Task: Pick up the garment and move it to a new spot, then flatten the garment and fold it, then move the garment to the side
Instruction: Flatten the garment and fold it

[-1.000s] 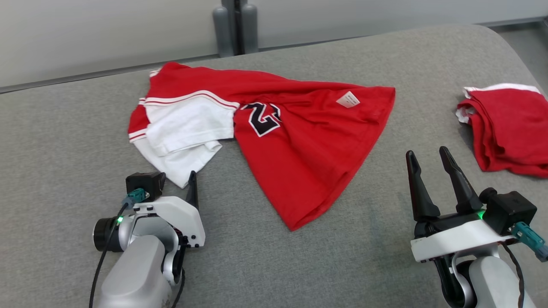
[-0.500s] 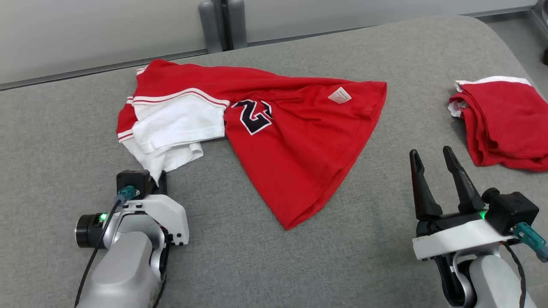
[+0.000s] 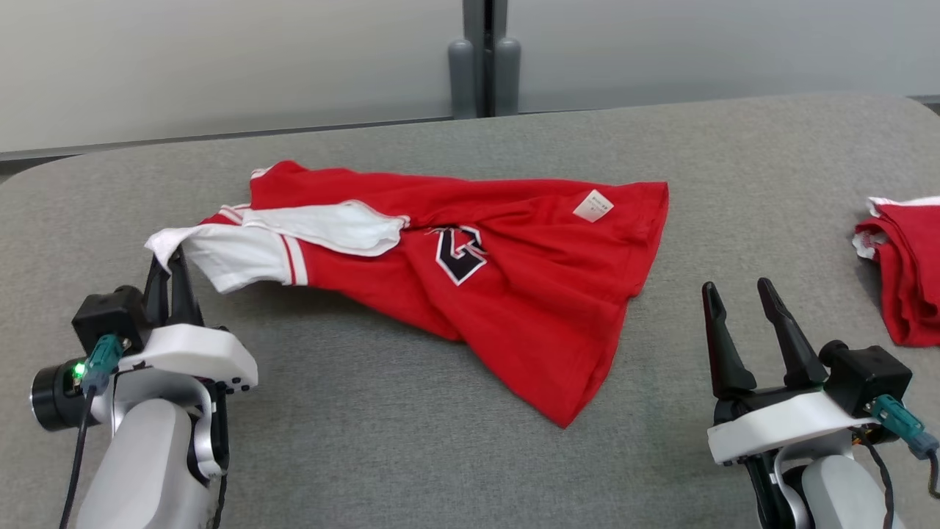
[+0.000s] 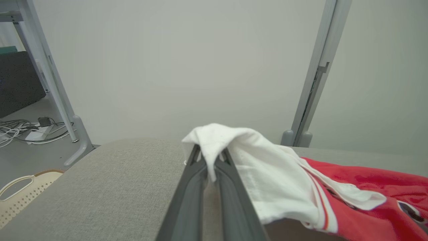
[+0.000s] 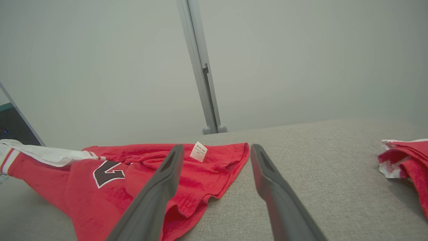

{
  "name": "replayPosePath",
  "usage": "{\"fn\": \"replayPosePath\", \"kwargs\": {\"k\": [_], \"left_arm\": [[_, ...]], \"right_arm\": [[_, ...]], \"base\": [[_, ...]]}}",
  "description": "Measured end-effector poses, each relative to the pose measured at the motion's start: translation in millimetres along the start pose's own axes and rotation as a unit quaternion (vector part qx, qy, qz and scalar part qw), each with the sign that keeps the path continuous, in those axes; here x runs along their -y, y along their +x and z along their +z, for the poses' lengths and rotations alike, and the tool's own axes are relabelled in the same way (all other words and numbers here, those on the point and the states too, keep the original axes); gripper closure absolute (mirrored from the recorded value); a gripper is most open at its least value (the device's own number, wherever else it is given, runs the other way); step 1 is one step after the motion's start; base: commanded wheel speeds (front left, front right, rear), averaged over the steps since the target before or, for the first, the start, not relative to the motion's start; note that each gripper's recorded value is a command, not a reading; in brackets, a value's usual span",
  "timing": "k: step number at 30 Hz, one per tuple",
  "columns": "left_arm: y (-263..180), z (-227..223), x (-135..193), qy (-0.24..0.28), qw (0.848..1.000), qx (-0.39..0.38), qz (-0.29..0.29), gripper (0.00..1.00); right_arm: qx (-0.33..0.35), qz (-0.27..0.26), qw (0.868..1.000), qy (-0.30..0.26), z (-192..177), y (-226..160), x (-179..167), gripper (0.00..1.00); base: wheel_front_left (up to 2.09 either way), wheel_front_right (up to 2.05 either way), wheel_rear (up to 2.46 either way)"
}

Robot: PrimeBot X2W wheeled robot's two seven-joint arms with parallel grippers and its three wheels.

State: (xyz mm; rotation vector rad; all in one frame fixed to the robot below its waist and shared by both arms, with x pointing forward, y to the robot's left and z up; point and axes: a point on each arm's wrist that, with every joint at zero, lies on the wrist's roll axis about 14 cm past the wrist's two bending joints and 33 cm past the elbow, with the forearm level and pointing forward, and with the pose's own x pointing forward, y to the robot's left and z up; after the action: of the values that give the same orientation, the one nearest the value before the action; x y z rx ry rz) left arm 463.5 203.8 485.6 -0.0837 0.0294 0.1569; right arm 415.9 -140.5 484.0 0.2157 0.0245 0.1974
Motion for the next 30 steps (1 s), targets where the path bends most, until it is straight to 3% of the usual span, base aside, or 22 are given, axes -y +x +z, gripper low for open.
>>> {"fn": "replayPosePath", "kwargs": {"k": [6,9,10,11,12,18,23,26,30], "left_arm": [[-38,-2,-42,0.001,0.999,0.004,0.050,1.00],[-65,-51,-47,0.013,0.995,-0.085,0.044,1.00],[-73,-65,-48,0.018,0.993,-0.111,0.043,0.70],[-77,-72,-50,0.028,0.991,-0.126,0.041,0.51],[-79,-75,-52,0.029,0.990,-0.130,0.044,0.00],[-74,-65,-54,0.018,0.993,-0.104,0.059,0.00],[-74,-48,-57,-0.001,0.995,-0.071,0.073,0.00],[-76,-32,-60,-0.011,0.996,-0.045,0.080,0.00],[-90,-33,-60,-0.016,0.996,-0.045,0.076,0.00]], "right_arm": [[-0.012,0.036,0.999,0.001,-7,9,-26,0.00],[-0.018,0.051,0.999,0.001,-10,13,-36,0.00],[-0.022,0.058,0.998,0.001,-12,14,-41,0.00],[-0.024,0.064,0.998,0.001,-13,14,-45,0.00],[-0.026,0.068,0.997,0.001,-15,15,-47,0.00],[-0.027,0.093,0.995,-0.010,-15,24,-58,0.00],[-0.032,0.168,0.984,-0.051,-16,33,-94,0.00],[-0.044,0.234,0.968,-0.081,-22,36,-128,0.00],[-0.069,0.326,0.934,-0.127,-35,37,-172,0.00]], "base": [[0.00,0.00,0.00],[0.00,0.00,0.00],[0.00,0.00,0.00],[0.00,0.00,0.00],[0.00,0.00,0.00],[0.00,0.00,0.00],[0.00,0.00,0.00],[0.00,0.00,0.00],[0.00,0.00,0.00]]}}
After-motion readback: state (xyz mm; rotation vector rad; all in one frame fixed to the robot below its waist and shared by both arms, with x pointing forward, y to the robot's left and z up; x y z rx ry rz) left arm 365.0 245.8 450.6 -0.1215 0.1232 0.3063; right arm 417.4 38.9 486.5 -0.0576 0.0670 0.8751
